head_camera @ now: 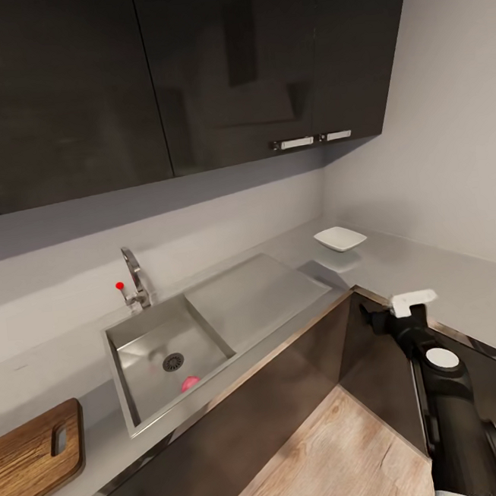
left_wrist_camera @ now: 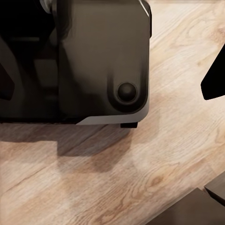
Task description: In the kitchen, take the Vidalia onion out of the sink, dice it on the chopping board with the paring knife, put the diced onion into the bowl on the countertop, then place both the paring knife and the chopping board into the sink.
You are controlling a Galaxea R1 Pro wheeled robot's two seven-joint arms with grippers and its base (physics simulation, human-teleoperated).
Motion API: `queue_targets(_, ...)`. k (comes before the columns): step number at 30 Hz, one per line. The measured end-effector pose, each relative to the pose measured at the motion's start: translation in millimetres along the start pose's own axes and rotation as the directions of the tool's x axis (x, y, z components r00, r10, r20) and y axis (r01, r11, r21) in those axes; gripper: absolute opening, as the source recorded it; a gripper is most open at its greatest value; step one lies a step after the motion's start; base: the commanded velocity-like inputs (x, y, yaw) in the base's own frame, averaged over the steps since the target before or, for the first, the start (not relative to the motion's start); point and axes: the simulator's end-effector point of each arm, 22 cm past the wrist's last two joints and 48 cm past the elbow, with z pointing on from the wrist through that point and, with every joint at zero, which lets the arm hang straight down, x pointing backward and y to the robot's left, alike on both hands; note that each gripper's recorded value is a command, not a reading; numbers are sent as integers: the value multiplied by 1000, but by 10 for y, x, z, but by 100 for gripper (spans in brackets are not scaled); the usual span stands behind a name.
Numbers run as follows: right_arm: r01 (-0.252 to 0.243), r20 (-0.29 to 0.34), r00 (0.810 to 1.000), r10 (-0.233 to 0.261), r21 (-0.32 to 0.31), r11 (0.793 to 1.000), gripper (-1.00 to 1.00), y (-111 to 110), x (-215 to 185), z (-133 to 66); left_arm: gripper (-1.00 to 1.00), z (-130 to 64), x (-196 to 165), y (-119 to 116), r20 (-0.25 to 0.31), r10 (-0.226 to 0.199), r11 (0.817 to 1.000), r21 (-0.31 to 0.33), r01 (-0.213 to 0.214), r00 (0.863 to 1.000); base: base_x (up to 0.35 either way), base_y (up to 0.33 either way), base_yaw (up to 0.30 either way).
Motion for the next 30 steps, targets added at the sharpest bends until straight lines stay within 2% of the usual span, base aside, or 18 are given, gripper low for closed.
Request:
queue_targets(2, -6, 16, 1000, 5, 50, 999, 100, -120, -117, 34, 100, 0, 2, 0, -1, 0, 1000, 0, 0, 1000, 0, 0, 0)
queue_targets(3, -25, 25, 999, 22, 124, 992, 100, -301, -268, 78, 100, 0, 2, -1, -1, 0, 1000, 0, 0, 1000, 0, 0, 0)
queue_targets(7, -82, -1, 997, 84, 202, 976, 100, -492, -615, 201, 100, 0, 2, -2, -1, 1, 1000, 0, -1, 1000, 0, 0, 0)
queue_targets(11, -96, -8, 995, 99, 180, 979, 100, -316, -1157, 346, 100, 0, 7, -3, -2, 1, 1000, 1, -1, 1000, 0, 0, 0)
queue_targets(14, -99, -38, 993, 108, 191, 977, 100, -286, -1358, 482, 100, -2, 25, -1, -6, 0, 1000, 0, 0, 1000, 0, -34, 0)
queue_targets(16, -91, -73, 992, 106, 185, 979, 100, -207, -1478, 666, 100, -4, 51, -2, -11, 0, 1000, 0, 0, 1000, 0, -106, 0)
queue_targets(18, -70, -125, 988, 89, 155, 985, 100, -34, -1585, 928, 100, -5, 67, -2, -14, 0, 1000, 0, 0, 1000, 0, -176, 0)
queue_targets(20, -58, -145, 986, 78, 138, 989, 100, 51, -1660, 1041, 100, -6, 72, -2, -15, 0, 1000, 0, 0, 1000, 0, -216, 0)
queue_targets(24, -51, -152, 986, 70, 126, 991, 100, 103, -1767, 1116, 100, -7, 86, -2, -18, 0, 1000, 0, 0, 1000, 0, -260, 0)
queue_targets(30, -63, -112, 991, 79, 139, 988, 100, 24, -1975, 1068, 100, -8, 97, 10, -20, -7, 1000, -3, 7, 1000, 0, -294, 1)
